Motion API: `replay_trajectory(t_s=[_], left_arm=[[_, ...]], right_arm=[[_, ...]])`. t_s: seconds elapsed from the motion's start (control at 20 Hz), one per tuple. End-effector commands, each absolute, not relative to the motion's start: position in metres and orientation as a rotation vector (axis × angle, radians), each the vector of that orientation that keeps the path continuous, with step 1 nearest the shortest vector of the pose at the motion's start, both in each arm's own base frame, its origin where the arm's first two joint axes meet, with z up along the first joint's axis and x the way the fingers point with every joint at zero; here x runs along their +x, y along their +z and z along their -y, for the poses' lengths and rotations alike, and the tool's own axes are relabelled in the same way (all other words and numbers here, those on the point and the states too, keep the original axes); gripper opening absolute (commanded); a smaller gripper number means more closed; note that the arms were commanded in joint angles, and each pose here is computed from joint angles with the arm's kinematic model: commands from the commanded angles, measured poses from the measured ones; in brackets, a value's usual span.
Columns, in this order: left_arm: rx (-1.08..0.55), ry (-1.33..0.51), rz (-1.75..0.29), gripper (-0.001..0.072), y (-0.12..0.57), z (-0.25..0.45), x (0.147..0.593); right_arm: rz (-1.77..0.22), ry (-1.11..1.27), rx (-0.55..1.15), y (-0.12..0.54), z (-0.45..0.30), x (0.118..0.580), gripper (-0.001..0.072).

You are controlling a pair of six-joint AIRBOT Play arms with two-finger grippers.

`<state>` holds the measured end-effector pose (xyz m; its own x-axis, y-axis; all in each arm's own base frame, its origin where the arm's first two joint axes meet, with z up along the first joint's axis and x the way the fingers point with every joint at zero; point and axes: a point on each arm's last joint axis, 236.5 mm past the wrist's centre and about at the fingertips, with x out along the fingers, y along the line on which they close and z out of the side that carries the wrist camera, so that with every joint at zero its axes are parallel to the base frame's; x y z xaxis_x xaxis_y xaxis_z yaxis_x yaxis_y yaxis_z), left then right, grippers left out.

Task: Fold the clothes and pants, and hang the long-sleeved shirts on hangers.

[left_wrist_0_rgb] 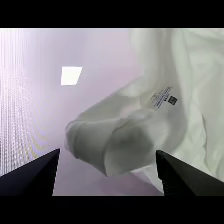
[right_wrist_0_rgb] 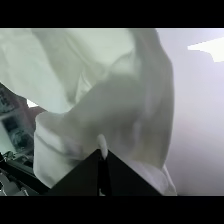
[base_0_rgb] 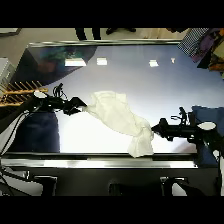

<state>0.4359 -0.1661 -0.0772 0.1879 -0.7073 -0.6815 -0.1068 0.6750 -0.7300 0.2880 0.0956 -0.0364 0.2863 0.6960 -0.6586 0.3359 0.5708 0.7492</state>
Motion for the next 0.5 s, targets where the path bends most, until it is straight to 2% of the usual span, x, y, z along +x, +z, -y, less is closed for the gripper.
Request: replay_trajectory(t_s=[0.0,0.1,0.15,0.2,0.25,0.3,0.45], left_arm=[[-0.771,-0.486,-1.368,0.0675,-0.095,0.175,0.432],[-0.762,-0.478,-1.351,0.0665,-0.096,0.179,0.436],[-0.765,-0.476,-1.339,0.0582,-0.096,0.182,0.439],[-0.766,-0.474,-1.33,0.0399,-0.095,0.184,0.441],[-0.768,-0.478,-1.322,0.0105,-0.092,0.185,0.444],[-0.772,-0.486,-1.307,0.0019,-0.086,0.186,0.448],[-0.747,-0.528,-1.207,0.0017,-0.041,0.18,0.472]], right_arm=[[-1.317,0.301,1.008,-0.035,-0.096,0.288,0.0033],[-1.32,0.305,1.009,-0.035,-0.097,0.287,0.0033],[-1.321,0.306,1.009,-0.035,-0.097,0.286,0.0033],[-1.321,0.306,1.01,-0.035,-0.097,0.287,0.0033],[-1.321,0.307,1.01,-0.035,-0.097,0.287,0.0033],[-1.319,0.308,1.008,-0.034,-0.097,0.287,0.0032],[-1.224,0.323,0.945,-0.011,-0.089,0.307,0.0032]])
